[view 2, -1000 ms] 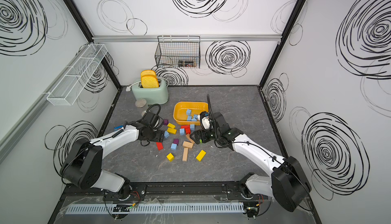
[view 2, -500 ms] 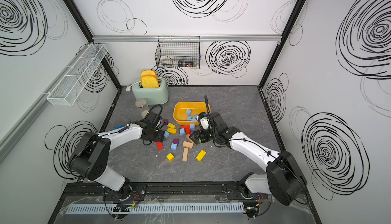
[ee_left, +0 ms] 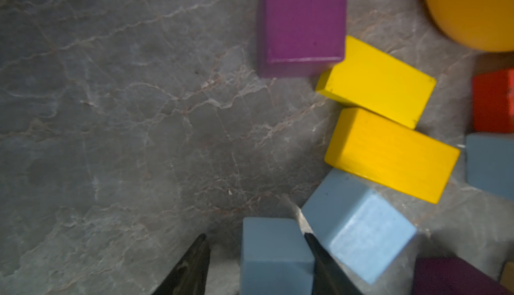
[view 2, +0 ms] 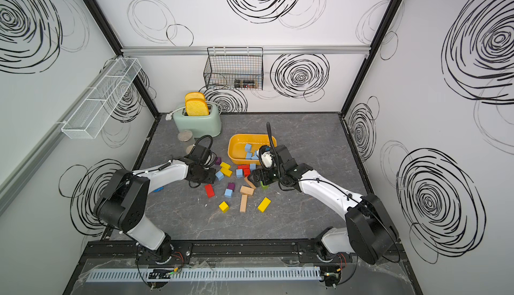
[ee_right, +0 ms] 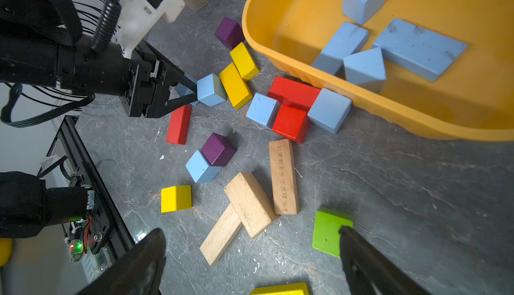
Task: Pick out the blue building blocks
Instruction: Pick up the building block from the center of the board.
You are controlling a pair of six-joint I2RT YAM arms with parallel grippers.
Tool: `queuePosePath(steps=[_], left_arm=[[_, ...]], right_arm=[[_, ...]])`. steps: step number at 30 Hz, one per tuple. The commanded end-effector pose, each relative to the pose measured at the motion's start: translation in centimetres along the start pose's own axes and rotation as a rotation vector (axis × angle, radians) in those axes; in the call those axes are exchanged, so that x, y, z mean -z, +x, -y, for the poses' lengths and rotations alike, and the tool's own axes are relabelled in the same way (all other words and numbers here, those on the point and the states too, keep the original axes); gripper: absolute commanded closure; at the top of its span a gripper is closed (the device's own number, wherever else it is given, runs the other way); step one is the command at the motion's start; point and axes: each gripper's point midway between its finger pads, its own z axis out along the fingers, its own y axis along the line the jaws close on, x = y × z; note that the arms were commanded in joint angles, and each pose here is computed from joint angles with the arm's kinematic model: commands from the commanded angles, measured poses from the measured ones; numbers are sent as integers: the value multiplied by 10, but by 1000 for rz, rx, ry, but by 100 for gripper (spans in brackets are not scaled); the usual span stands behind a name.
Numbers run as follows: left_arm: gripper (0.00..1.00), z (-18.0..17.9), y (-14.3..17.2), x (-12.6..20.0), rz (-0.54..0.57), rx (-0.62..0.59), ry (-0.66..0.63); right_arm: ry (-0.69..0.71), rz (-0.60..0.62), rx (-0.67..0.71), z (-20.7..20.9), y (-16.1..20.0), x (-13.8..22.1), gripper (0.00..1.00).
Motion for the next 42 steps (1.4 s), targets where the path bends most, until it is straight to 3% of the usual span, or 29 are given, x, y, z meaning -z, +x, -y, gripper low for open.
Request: queuePosePath(steps=[1,26,38,42], left_arm=[[45,3,-10,3,25,5,22],[69,0,-9,15,41,5,20],[100,0,-25,47,120,8,35],[100,8,-37,67,180,-41,74]], right_arm=[[2,12,15,-3,-7,2,2],[1,16,10,-4,-6,4,2],[-10,72,17,-11,-16,18,2],[-19,108,20,-13,-21,25,2]])
